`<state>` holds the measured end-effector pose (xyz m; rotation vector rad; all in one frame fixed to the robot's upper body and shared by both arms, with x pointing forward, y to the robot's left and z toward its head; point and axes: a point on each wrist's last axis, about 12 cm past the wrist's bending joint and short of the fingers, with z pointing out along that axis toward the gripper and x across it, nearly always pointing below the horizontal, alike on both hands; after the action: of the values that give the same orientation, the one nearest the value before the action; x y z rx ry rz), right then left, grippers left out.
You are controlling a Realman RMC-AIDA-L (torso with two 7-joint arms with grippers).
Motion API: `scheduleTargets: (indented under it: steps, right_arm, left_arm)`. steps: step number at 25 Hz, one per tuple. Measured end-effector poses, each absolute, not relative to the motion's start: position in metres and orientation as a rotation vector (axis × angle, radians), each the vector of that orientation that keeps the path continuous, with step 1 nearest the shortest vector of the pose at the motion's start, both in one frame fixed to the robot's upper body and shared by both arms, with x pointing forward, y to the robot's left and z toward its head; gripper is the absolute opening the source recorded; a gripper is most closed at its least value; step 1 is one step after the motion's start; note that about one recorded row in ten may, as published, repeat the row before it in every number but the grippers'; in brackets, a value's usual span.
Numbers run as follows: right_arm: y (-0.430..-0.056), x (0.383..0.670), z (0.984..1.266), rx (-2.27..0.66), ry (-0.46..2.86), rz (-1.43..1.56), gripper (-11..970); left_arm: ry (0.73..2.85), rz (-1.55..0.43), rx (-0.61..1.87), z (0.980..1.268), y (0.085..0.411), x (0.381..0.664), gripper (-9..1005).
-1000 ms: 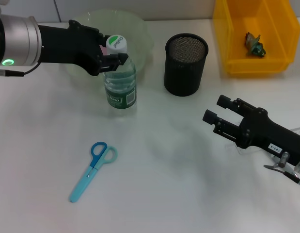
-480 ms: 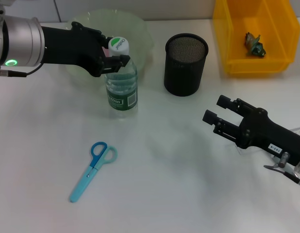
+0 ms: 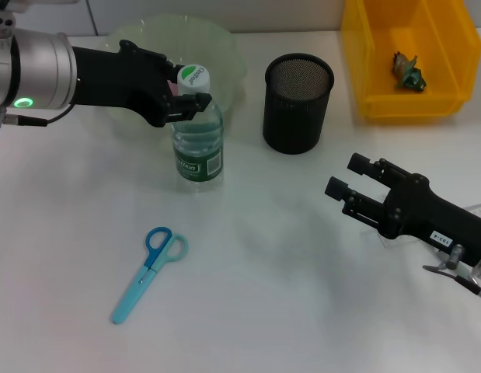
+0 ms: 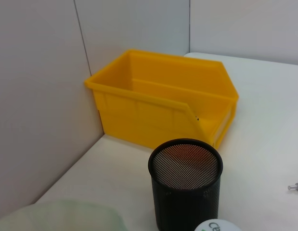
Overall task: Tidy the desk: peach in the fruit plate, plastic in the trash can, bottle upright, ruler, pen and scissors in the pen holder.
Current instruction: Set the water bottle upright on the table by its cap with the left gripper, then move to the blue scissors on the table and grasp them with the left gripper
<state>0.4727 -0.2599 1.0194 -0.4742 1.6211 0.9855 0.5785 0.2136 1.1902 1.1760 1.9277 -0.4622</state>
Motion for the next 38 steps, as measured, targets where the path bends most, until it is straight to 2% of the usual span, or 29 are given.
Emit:
scheduleTargets:
  steps: [29, 32, 38]
  right_arm:
    - [-0.26, 0.474, 1.02, -0.469, 1.621, 0.984, 721]
    - [-0.26, 0.474, 1.02, -0.469, 1.621, 0.983, 721]
    - [-0.261, 0.474, 1.02, -0.468, 1.622, 0.98, 721]
  left_arm:
    - [1.914, -0.475, 1.167, 1.194, 0.211, 0.582, 580]
    - [1.903, -0.475, 1.161, 1.196, 0.211, 0.582, 722]
    - [1.78, -0.524, 1.076, 1.21, 0.221, 0.576, 721]
